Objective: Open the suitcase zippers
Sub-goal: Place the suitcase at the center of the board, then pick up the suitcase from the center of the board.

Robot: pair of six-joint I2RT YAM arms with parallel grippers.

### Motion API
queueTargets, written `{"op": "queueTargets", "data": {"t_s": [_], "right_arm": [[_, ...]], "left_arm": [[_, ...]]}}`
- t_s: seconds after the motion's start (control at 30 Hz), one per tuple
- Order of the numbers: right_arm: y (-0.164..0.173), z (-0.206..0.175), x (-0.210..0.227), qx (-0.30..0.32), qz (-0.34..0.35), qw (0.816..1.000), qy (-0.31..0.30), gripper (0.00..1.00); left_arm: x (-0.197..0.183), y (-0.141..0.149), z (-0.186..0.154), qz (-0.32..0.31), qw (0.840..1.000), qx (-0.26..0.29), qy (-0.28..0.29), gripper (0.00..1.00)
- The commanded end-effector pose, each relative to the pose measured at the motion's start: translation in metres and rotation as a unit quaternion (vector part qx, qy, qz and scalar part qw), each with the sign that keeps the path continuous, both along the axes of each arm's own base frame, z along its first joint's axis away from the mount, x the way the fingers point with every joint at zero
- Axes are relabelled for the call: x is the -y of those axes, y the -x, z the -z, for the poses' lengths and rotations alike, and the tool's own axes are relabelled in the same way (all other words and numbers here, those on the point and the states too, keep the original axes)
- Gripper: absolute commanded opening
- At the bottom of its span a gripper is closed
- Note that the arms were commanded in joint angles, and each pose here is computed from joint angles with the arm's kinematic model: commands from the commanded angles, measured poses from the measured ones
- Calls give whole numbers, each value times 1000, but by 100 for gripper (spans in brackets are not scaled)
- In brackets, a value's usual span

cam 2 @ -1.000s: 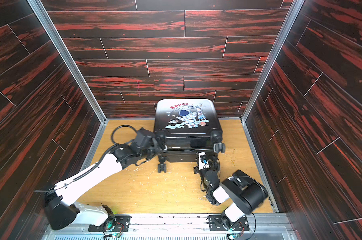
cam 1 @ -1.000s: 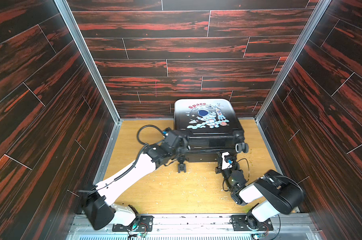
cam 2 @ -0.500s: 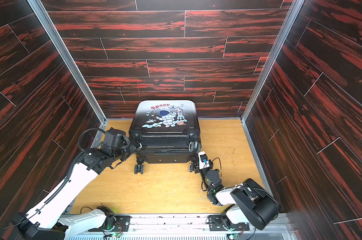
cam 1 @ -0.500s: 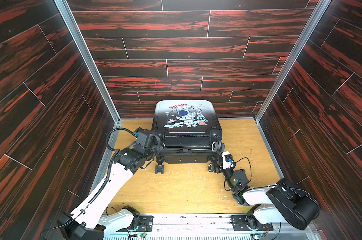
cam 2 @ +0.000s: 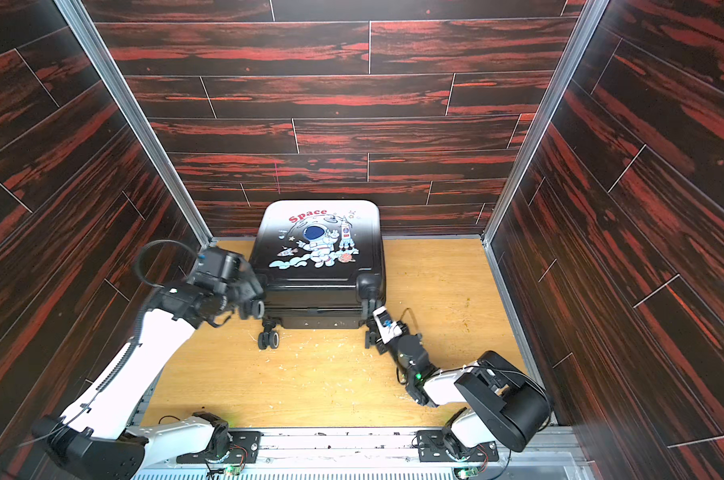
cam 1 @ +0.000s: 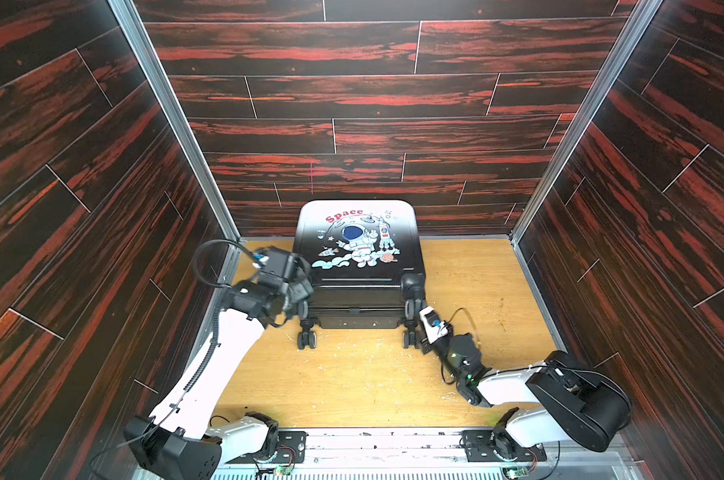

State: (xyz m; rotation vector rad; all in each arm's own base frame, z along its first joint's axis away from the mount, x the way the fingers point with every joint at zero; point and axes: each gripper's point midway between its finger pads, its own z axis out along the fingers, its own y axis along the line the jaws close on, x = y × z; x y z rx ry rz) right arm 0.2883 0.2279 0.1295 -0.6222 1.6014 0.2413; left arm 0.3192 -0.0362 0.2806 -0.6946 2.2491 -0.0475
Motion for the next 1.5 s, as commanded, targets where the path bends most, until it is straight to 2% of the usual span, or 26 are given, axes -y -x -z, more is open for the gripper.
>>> {"op": "queueTargets", "data": {"t_s": [0.0, 0.07, 0.17, 0.23, 0.3, 0.4, 0.53, 0.67, 0.93, 1.07, 1.17, 1.3, 1.4, 1.47], "right_arm": [[18, 0, -37, 2, -62, 998, 16, 0], [28, 9, -49, -4, -80, 996, 28, 0], [42, 19, -67, -10, -108, 994, 32, 0], [48, 22, -75, -11, -120, 992, 34, 0], [51, 24, -80, -11, -124, 992, 35, 0], [52, 26, -80, -12, -120, 992, 34, 0], [54, 30, -79, -20, -119, 992, 33, 0], [56, 36, -80, -24, -117, 992, 34, 0], [61, 34, -76, -13, -111, 994, 19, 0], [65, 30, -70, -7, -105, 994, 9, 0], [70, 27, -65, -4, -102, 995, 4, 0], [81, 22, -62, -4, -109, 994, -3, 8], [88, 13, -57, 2, -102, 995, -19, 16], [88, 5, -44, 8, -79, 996, -35, 19]], "left_arm": [[-19, 23, -35, -8, 997, 13, -75, 96], [-8, 28, -47, 17, 994, 19, -109, 96], [35, 33, -52, 96, 987, 21, -131, 95], [79, 35, -44, 171, 980, 16, -101, 95], [136, 40, -33, 255, 966, 12, -40, 95], [183, 39, -23, 291, 957, -1, -20, 96], [223, 43, -11, 303, 951, -50, -21, 97], [250, 53, 8, 313, 946, -84, 1, 98], [271, 56, 51, 295, 945, -140, 4, 96], [283, 59, 61, 298, 942, -154, 20, 89], [288, 57, 83, 287, 942, -174, 13, 85], [295, 53, 94, 282, 943, -178, 15, 77], [302, 49, 99, 282, 941, -183, 25, 64], [309, 51, 100, 290, 937, -190, 45, 49]]}}
